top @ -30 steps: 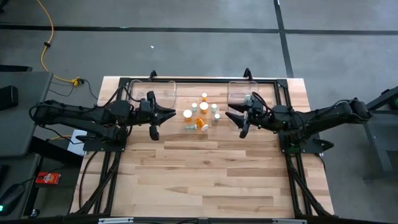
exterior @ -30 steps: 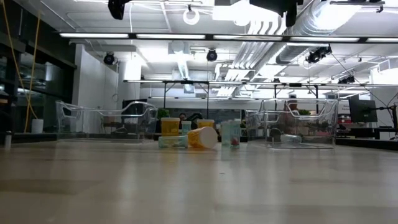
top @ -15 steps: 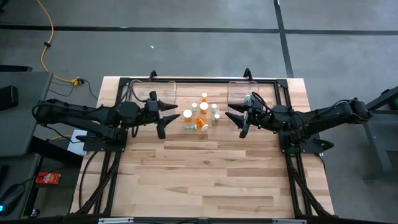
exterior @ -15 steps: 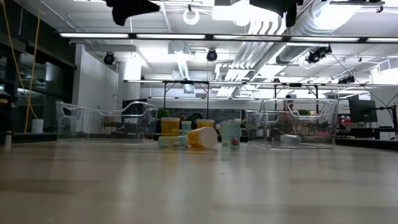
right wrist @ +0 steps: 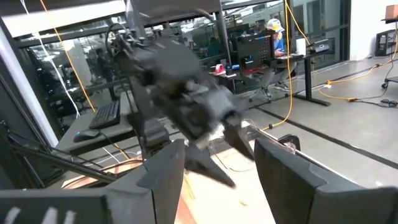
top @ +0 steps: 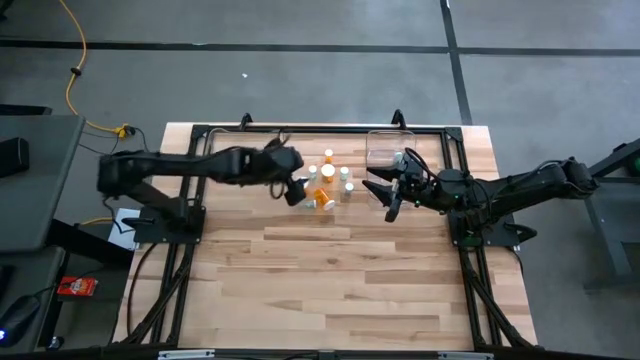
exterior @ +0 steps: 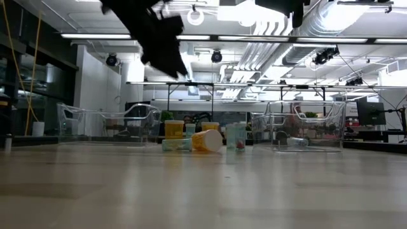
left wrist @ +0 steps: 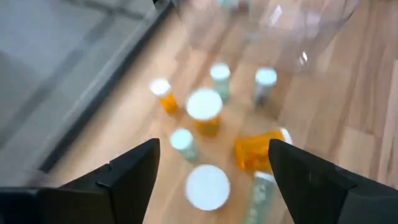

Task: Pick and place medicine bottles into bin by pill shape (circle, oval)
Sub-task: Put the bottom left orange capsule bottle into the right transparent bin

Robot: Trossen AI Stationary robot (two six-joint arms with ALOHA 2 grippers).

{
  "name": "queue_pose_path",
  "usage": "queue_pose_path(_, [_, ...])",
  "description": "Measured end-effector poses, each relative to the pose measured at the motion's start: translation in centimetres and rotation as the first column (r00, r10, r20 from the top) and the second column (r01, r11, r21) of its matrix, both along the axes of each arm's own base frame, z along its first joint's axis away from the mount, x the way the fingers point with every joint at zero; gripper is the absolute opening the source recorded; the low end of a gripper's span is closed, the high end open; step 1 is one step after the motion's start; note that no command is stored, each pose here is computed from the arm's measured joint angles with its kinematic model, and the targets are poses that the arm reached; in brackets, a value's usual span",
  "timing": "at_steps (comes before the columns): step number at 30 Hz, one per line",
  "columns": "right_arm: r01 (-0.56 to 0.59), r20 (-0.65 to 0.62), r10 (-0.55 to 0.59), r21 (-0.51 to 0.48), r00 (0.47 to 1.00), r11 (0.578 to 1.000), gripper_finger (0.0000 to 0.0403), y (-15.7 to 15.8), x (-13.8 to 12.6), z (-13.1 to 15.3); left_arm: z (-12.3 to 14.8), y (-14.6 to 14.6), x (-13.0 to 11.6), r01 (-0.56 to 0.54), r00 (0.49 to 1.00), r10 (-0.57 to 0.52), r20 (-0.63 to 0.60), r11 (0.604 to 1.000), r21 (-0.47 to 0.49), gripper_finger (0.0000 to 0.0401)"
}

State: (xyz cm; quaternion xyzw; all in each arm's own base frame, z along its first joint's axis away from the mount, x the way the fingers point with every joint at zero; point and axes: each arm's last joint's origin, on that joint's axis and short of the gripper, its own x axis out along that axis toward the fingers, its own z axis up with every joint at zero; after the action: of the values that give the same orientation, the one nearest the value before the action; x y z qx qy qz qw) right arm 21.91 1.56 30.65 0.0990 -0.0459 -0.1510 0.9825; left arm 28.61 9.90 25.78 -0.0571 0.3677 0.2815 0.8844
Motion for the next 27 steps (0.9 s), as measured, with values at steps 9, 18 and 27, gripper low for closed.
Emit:
queue_pose_path(9, [0.0,-0.001,0.0,0.0,1.0,1.0,0.0188,0.0,0.0,0.0,-4.0,2.9,2.0,-0.053,0.991,0.022,-0.135,0.971,-0.233,0.029])
queue_pose_path(18, [0.001,-0.022,-0.001,0.001,1.0,1.0,0.0188,0.0,0.0,-0.2,-6.0,3.3,3.0,-0.07,0.963,-0.001,-0.269,0.964,-0.255,0.0289])
queue_pose_path(27, [0.004,-0.032,-0.002,0.057,0.999,0.998,0.0188,-0.1,0.0,-0.5,-7.9,3.5,3.6,-0.067,0.941,-0.023,-0.336,0.965,-0.253,0.0289])
